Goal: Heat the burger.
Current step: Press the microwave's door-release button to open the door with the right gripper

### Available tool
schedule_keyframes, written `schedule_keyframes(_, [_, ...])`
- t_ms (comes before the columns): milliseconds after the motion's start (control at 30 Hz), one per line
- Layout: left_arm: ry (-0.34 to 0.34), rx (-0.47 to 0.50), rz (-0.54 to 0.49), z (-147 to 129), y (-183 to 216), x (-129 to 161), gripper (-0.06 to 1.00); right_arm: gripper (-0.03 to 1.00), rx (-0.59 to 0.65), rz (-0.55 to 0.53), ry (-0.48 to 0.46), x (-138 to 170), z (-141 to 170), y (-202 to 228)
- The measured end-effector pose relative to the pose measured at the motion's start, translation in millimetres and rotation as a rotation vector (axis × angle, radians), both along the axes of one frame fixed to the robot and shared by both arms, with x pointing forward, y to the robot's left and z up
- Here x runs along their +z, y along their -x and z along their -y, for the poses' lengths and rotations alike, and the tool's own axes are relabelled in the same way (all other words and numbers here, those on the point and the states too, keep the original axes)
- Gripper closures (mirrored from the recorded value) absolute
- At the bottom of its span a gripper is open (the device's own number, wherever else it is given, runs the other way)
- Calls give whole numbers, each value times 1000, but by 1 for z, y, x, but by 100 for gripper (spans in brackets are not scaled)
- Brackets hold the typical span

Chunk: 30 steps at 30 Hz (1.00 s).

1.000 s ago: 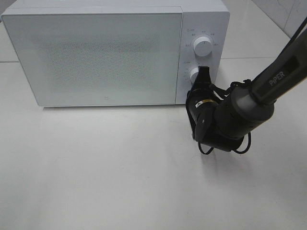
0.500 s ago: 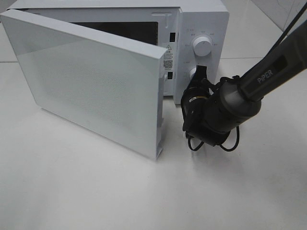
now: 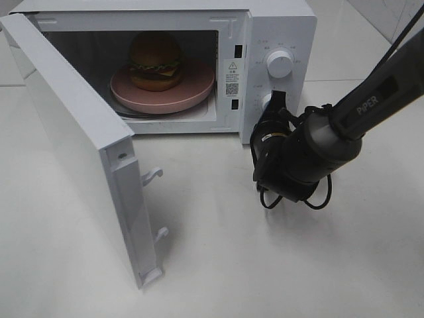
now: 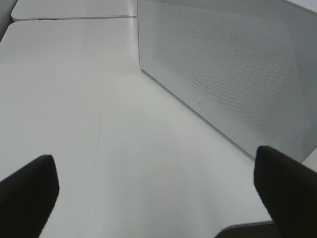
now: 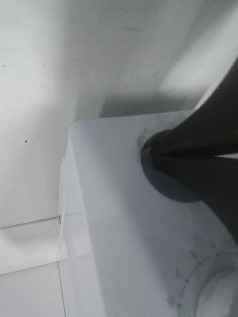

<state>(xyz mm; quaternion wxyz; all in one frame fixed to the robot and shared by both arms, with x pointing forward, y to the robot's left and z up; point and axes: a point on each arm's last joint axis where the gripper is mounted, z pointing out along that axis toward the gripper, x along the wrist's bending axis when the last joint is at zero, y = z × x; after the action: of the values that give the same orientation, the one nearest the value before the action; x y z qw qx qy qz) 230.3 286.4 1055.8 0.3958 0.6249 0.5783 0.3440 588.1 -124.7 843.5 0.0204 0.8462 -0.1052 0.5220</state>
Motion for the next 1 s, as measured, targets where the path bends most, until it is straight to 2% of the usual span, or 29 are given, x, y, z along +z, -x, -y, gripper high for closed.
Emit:
schedule_keyframes(433, [0,0,0,0,0,0,-5,97,39,16,39,1,0,9])
schedule_keyframes(833, [0,0,0,0,0,0,-5,97,120,27,65,16,0,26])
schedule_keyframes(1000, [0,0,0,0,0,0,-5,97,139,7,110,19,7,36])
